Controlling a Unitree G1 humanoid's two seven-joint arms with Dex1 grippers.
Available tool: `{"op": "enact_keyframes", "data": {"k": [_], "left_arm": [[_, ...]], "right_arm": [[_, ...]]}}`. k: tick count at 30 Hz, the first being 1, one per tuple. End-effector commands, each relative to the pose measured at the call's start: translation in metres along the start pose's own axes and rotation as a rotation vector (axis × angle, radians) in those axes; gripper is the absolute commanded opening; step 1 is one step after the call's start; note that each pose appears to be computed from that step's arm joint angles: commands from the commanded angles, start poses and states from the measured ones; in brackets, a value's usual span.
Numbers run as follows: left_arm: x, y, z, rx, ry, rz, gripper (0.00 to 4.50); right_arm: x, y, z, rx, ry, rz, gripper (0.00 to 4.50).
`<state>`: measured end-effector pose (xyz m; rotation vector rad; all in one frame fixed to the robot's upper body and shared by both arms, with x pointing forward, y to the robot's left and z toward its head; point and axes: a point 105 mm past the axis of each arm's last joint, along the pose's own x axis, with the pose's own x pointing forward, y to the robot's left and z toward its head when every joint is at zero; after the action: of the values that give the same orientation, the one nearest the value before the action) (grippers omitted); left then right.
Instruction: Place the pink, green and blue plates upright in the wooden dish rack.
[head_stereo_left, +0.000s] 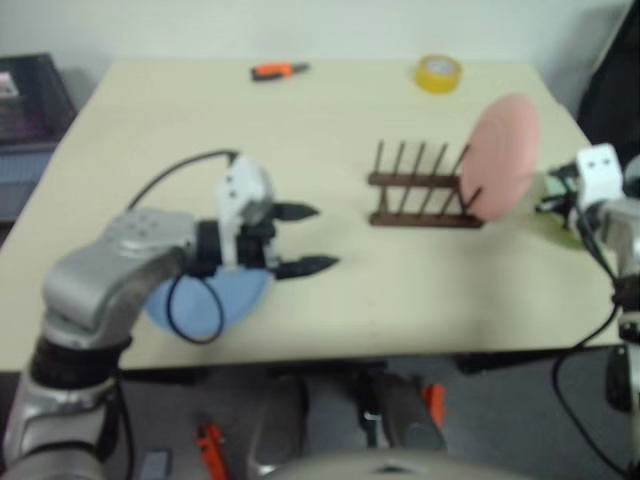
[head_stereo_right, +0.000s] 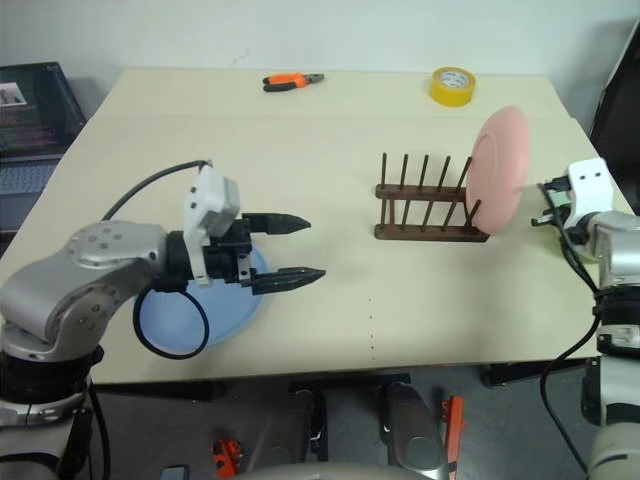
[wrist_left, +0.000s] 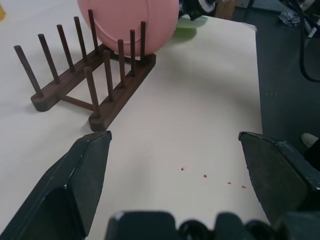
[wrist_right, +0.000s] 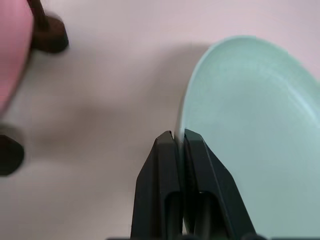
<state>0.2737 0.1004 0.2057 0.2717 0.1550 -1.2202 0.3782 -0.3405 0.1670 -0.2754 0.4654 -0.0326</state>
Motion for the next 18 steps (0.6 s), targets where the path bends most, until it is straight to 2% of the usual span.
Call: {"op": "enact_keyframes", "data": {"k": [1,8,10,13,18], "left_arm": [[-0.007,0.01,0.018,0.062,-0.054,0.036,4.5],[-0.004,0.013,0.028,0.07,-0.1,0.031,4.5],[-0.005,0.016,0.03,0.073,-0.108,0.036,4.5],[-0.007,0.017,0.031,0.074,-0.115,0.042,4.5],[-0.01,0.017,0.03,0.069,-0.121,0.054,4.5]], "right_arm": [[-0.033,-0.026,0.047,-0.038,-0.136,-0.091,0.01],[-0.065,-0.043,0.093,-0.073,-0.261,-0.185,0.01],[-0.083,-0.042,0.13,-0.077,-0.383,-0.178,0.01],[-0.11,-0.03,0.18,-0.088,-0.557,-0.128,0.01],[-0.137,0.008,0.226,-0.073,-0.74,0.055,0.01]]}}
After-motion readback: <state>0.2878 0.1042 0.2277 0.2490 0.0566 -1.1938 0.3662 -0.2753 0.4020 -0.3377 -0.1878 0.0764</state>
